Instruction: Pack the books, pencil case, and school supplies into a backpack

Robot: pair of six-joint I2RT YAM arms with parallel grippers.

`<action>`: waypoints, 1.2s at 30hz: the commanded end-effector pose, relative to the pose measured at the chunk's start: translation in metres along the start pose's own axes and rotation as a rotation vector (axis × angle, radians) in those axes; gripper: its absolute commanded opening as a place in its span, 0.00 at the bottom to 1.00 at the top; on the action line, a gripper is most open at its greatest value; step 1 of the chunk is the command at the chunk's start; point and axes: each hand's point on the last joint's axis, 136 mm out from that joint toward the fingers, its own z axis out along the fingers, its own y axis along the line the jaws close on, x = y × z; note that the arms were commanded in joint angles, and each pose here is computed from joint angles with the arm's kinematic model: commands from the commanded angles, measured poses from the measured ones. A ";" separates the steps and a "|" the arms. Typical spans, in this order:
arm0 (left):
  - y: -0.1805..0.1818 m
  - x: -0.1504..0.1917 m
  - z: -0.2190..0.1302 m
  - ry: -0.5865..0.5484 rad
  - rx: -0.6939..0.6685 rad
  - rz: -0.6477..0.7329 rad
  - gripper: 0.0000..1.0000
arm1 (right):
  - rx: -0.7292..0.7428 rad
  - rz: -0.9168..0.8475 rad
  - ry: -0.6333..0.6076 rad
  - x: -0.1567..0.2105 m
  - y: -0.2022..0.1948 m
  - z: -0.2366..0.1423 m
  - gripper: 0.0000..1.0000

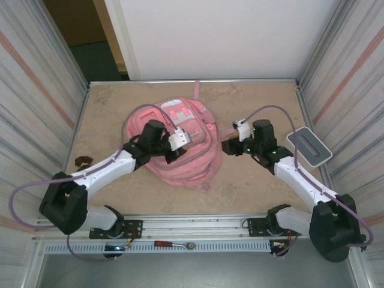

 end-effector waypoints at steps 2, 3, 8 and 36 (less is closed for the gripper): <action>-0.010 -0.033 -0.027 -0.199 0.095 0.076 0.02 | -0.165 -0.307 -0.011 -0.013 0.045 0.013 0.51; -0.009 -0.032 -0.029 -0.202 0.095 0.074 0.02 | -0.187 -0.320 -0.009 -0.013 0.049 0.015 0.51; -0.008 -0.029 -0.036 -0.216 0.086 0.074 0.02 | -0.270 -0.346 0.000 -0.013 0.060 0.030 0.50; -0.008 -0.022 -0.034 -0.188 0.077 0.073 0.03 | -0.199 -0.262 0.031 -0.007 0.053 0.055 0.00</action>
